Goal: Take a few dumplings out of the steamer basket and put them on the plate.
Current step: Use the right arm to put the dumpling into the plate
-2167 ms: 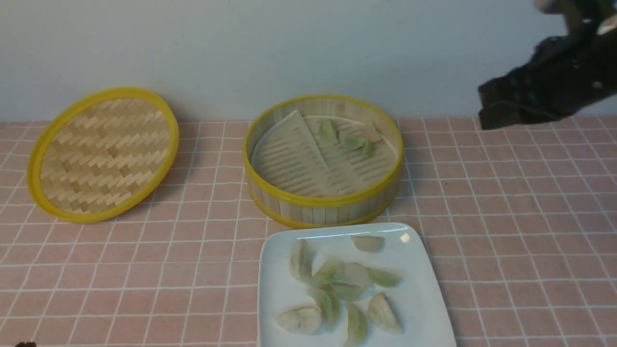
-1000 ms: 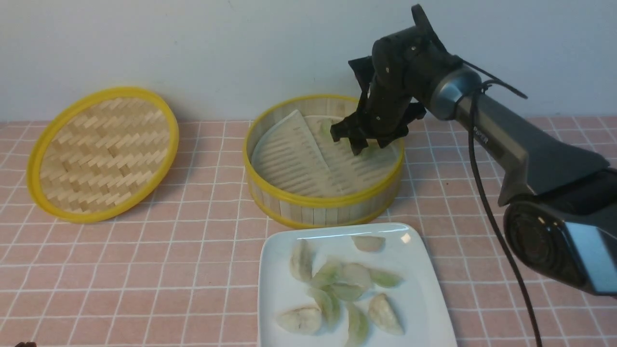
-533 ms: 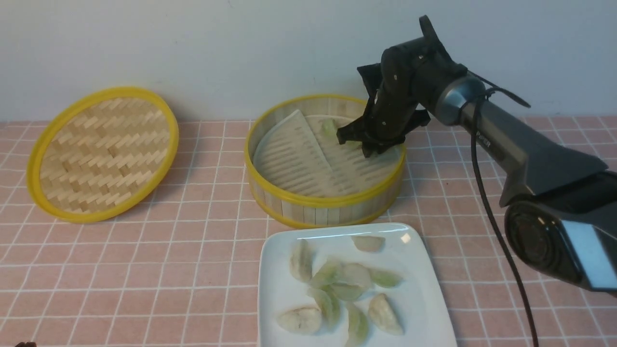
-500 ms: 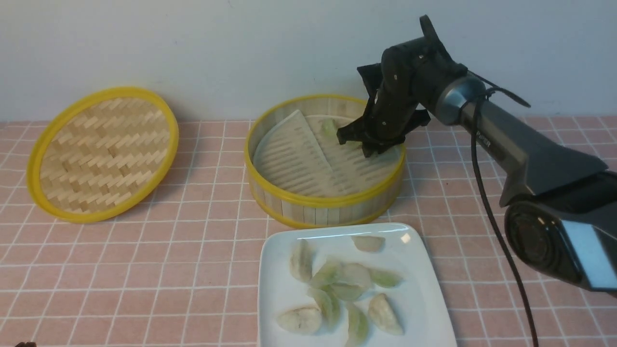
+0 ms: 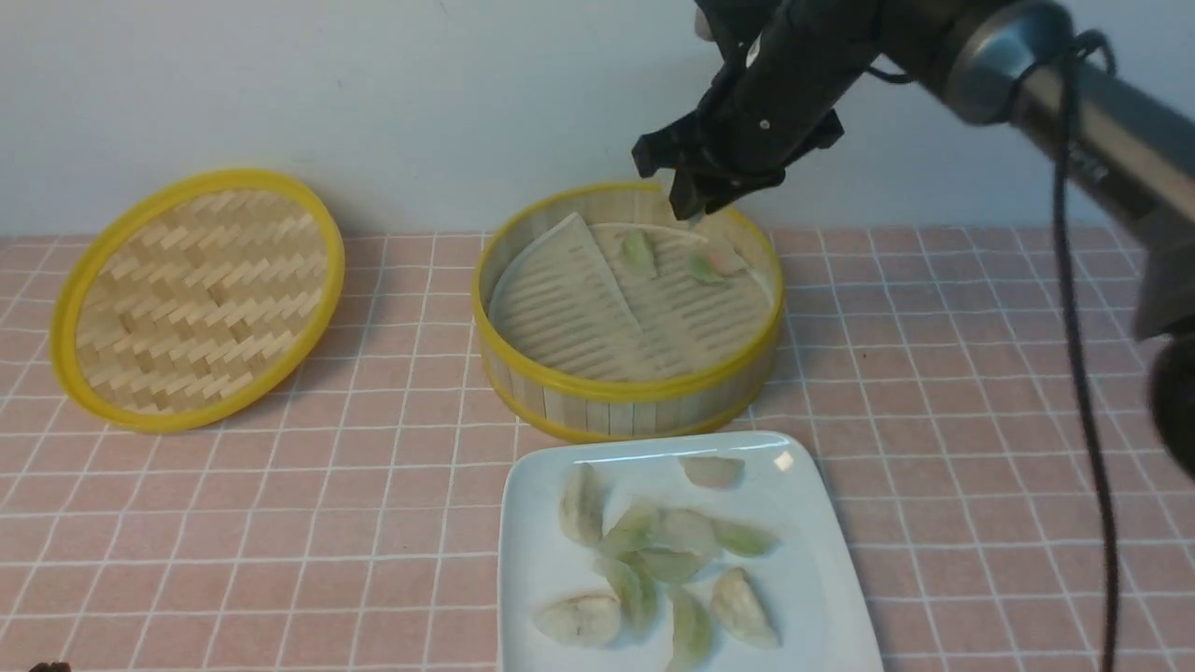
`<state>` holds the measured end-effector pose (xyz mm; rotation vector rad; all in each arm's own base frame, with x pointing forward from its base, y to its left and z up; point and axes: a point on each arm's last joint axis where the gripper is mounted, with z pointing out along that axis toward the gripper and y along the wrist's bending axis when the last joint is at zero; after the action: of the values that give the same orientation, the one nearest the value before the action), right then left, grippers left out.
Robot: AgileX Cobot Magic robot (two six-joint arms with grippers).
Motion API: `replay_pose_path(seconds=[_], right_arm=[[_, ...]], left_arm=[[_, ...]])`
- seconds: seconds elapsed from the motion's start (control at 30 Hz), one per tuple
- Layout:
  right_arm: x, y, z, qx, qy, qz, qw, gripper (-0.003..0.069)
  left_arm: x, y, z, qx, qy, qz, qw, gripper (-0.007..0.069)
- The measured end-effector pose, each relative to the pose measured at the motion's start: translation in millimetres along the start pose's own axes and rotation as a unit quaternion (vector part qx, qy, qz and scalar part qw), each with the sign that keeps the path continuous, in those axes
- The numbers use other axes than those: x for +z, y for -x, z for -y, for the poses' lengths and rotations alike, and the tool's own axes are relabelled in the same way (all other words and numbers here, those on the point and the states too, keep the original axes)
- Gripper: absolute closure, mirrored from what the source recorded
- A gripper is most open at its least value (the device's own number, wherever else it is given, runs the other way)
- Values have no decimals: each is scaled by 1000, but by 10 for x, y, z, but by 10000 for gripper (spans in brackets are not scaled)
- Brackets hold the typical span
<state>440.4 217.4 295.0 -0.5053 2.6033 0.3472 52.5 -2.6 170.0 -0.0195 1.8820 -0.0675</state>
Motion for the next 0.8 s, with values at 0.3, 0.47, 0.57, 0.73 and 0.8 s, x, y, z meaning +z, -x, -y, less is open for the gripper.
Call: replay_pose_path(seconds=[0.3,0.47,0.57,0.73,0.8], right_arm=[[264,-967,-523,-60,16,-173,983,518],[462,-1037,-522,-65,8,-189,980,482],[538,-1056,-511,-65,6,-195,979,417],[507,-964,-526,-70,4,-181,981,284],[404,-814,-536,-82,-2,-150,985,248]], left_arm=[[0,0,0,0,0,0,1000,631],[0,0,0,0,0,0,1000,631],[0,0,0,0,0,0,1000,631],[0,0,0,0,0,0,1000,631],[0,0,0,0,0,0,1000,631]])
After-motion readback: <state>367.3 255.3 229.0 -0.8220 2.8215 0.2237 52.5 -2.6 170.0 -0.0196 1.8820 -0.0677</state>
